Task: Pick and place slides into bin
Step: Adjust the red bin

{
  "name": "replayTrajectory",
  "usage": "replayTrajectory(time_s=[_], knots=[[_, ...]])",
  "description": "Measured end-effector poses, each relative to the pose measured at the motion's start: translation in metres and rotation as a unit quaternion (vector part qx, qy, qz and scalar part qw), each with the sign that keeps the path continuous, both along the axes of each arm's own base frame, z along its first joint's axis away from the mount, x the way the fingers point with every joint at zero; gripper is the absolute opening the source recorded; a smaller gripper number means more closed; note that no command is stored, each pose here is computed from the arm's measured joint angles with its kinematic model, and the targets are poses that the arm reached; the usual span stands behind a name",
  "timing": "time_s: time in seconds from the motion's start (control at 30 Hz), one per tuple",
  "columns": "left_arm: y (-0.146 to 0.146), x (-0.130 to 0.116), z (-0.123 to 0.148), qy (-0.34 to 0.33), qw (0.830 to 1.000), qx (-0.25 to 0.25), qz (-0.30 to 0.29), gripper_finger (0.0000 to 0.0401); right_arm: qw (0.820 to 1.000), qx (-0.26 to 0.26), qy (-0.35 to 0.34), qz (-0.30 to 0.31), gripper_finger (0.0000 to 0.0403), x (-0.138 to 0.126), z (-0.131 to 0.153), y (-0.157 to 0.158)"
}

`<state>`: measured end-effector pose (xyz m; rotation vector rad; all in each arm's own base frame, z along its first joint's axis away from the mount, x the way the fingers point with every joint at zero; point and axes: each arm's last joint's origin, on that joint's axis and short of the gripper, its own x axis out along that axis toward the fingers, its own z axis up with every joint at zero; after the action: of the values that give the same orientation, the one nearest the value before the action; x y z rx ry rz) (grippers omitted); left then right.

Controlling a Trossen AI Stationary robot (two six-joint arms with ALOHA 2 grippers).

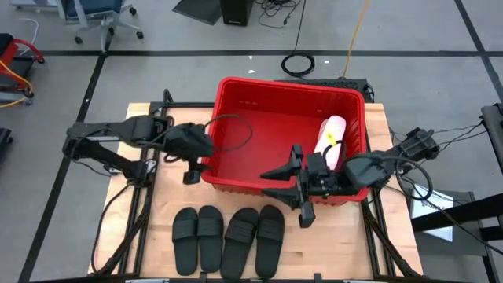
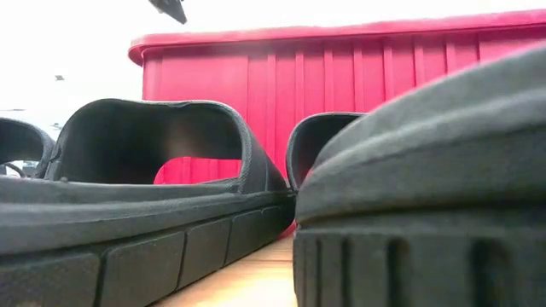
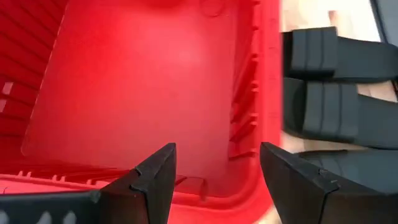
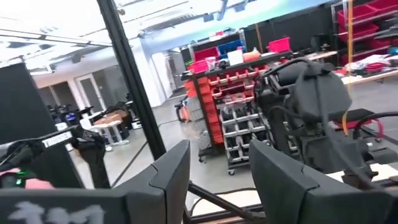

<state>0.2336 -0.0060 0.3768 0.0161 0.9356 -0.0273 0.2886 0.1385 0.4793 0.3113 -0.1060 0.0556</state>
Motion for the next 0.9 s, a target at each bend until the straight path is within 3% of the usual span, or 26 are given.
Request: replayTrajectory(time_s=[0.53,0.73,0.9], knots=[[0.051,0.0,-0.058,0.07,0.997,-0.03,0.025,0.0225,1.0,0.014,0.016,0.0,0.0157,0.009,-0.009,0.004],[0.059,-0.005,-0.064,0.083,0.992,-0.048,0.081,0.0225,1.0,0.014,0.017,-0.001,0.0157,0.009,-0.009,0.004],[0.061,-0.013,-0.064,0.107,0.985,-0.02,0.132,0.0225,1.0,0.014,0.019,-0.001,0.0157,0.009,-0.01,0.004]])
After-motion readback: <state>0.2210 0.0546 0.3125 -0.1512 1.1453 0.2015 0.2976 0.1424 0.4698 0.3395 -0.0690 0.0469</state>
